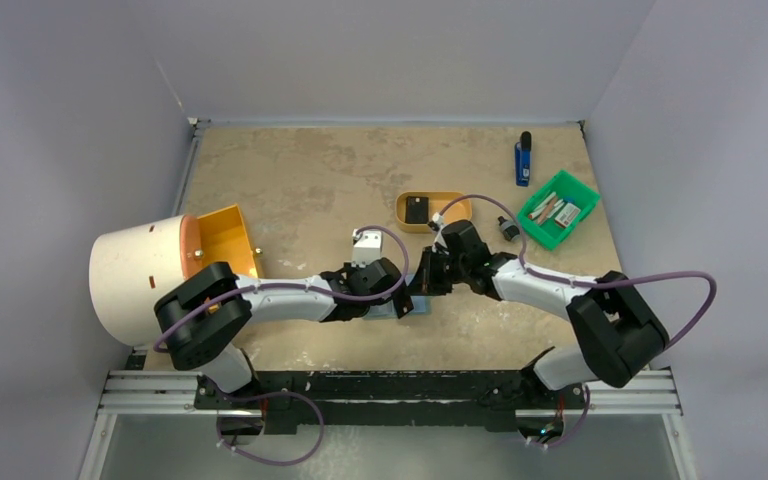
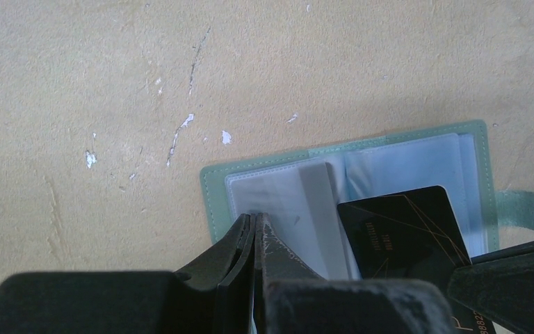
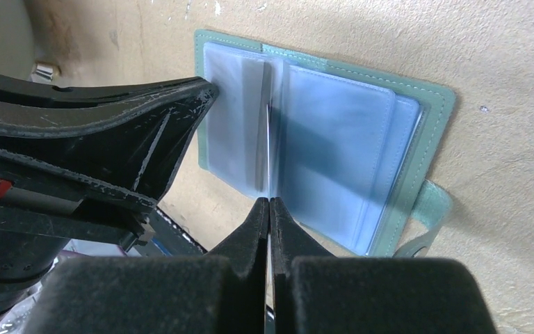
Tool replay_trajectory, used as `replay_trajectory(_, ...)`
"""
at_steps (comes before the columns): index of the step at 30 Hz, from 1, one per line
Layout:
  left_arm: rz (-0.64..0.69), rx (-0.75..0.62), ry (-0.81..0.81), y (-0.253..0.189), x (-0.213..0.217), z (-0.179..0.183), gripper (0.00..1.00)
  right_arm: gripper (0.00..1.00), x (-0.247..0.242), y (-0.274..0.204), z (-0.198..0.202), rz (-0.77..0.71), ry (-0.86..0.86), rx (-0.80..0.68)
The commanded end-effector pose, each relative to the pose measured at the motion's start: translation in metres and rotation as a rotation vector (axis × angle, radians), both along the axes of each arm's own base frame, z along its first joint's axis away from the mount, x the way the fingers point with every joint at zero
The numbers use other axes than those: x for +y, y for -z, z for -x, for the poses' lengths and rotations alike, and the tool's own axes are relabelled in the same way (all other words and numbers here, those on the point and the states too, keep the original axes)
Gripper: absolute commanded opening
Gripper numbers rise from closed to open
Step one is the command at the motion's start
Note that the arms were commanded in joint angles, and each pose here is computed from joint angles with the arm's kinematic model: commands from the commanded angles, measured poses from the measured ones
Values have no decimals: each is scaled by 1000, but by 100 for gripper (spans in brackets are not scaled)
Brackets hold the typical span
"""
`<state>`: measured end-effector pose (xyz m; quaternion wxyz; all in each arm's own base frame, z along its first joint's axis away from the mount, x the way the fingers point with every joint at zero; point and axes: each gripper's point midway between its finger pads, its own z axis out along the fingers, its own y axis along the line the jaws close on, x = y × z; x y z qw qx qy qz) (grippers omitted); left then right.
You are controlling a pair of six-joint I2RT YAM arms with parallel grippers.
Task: Put the credit cards into the card holder
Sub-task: Insert the credit card into the card holder.
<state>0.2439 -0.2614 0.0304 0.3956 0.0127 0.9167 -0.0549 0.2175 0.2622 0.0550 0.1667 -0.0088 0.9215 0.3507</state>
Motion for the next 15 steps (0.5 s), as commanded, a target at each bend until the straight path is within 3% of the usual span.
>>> replay_trajectory(1, 33, -14, -21, -3, -3, -4, 0, 0, 10, -11, -5, -50, -43, -33)
replay_trajectory(15, 22, -12, -44, -5, 9, 0, 0, 0, 18, -8, -16, -90, 9, -24)
